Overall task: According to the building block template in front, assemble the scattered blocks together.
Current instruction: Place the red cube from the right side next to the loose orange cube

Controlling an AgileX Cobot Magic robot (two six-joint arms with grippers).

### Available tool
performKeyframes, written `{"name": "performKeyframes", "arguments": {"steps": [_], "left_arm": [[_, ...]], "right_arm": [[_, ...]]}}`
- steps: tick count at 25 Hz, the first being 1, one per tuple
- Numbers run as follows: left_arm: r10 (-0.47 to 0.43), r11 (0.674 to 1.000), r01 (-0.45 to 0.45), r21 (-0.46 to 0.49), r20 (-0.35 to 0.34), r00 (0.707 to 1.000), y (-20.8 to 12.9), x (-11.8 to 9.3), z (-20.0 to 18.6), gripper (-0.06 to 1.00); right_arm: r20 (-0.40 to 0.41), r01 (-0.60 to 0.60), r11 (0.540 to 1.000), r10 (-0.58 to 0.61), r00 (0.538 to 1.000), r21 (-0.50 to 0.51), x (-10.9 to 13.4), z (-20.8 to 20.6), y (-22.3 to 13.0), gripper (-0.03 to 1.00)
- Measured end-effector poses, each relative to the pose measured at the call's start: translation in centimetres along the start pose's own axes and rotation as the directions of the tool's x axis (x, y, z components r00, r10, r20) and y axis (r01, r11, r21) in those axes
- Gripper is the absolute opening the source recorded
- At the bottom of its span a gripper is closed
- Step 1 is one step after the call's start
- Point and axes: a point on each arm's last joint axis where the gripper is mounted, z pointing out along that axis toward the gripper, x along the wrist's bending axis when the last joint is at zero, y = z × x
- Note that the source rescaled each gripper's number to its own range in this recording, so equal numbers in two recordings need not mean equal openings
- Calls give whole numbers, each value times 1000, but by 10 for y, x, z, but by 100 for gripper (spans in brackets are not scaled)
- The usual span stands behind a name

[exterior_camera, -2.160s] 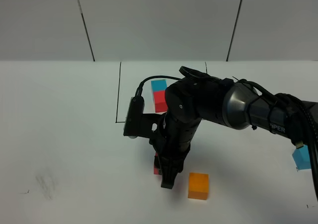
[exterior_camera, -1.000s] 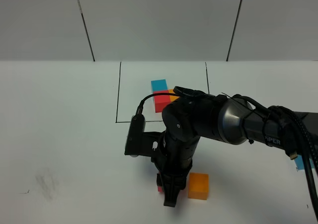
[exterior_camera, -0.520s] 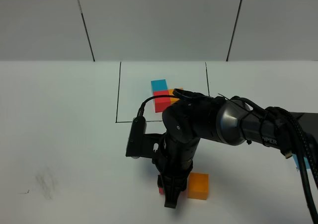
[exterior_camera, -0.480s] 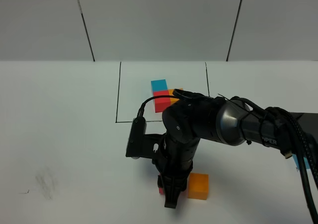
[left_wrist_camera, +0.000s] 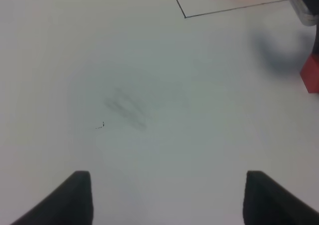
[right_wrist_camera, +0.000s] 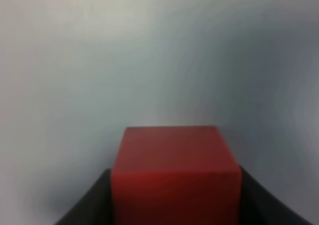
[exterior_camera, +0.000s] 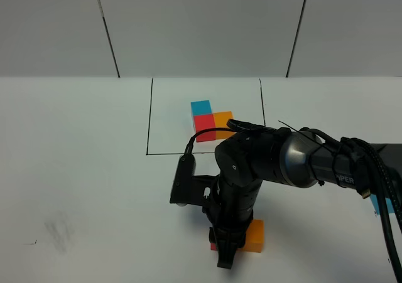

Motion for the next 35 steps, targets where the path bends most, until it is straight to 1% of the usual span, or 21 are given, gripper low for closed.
{"name": "performKeyframes", "arguments": {"steps": [9, 18, 24, 35], "left_arm": [[0, 1000, 0, 0, 0, 1000, 0, 0, 0, 53], [0, 1000, 0, 0, 0, 1000, 0, 0, 0, 53], [0, 1000, 0, 0, 0, 1000, 0, 0, 0, 53], [-1, 1000, 1, 0, 0, 1000, 0, 0, 0, 53]], "right_arm": [[24, 13, 1000, -13, 1000, 4, -4, 0, -2, 19], [26, 7, 1000, -7, 1000, 5, -7, 0, -5, 19], [24, 102, 995, -102, 994, 10, -8, 0, -5, 19], [21, 131, 991, -131, 991, 13, -7, 0, -5, 19]]}}
